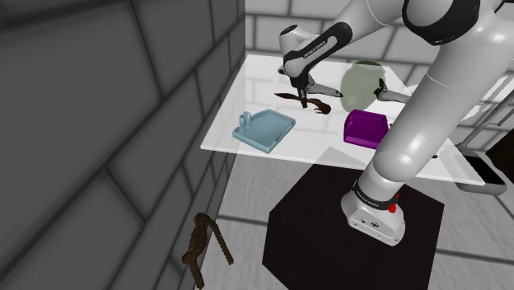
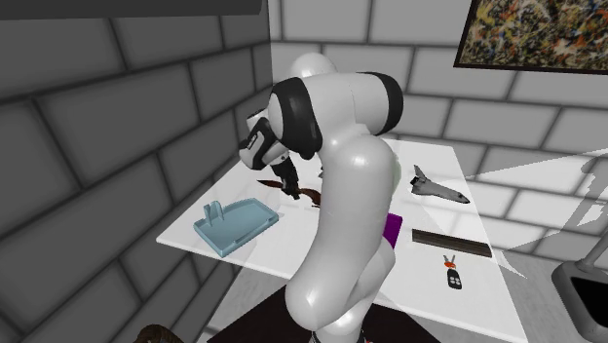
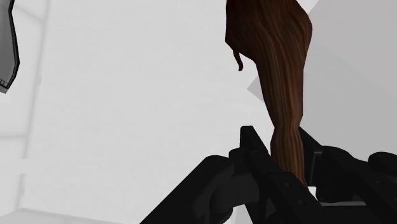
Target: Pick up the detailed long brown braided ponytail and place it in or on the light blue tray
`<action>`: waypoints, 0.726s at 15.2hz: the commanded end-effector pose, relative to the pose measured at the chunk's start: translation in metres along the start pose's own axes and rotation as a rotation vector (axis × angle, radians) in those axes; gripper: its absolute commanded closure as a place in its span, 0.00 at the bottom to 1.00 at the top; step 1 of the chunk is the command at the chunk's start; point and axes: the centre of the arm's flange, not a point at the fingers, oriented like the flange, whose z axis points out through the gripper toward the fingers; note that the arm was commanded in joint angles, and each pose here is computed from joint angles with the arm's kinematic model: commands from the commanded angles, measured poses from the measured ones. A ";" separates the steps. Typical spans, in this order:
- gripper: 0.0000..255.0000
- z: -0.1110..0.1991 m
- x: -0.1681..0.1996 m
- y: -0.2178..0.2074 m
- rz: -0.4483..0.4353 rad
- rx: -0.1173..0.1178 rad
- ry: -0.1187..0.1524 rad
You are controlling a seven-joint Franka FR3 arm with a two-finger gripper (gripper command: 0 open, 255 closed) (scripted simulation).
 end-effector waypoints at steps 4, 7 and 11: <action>1.00 -0.025 -0.010 0.002 0.000 0.000 0.000; 1.00 -0.040 -0.016 0.003 0.000 0.000 0.000; 1.00 -0.060 -0.023 0.004 0.000 0.000 0.000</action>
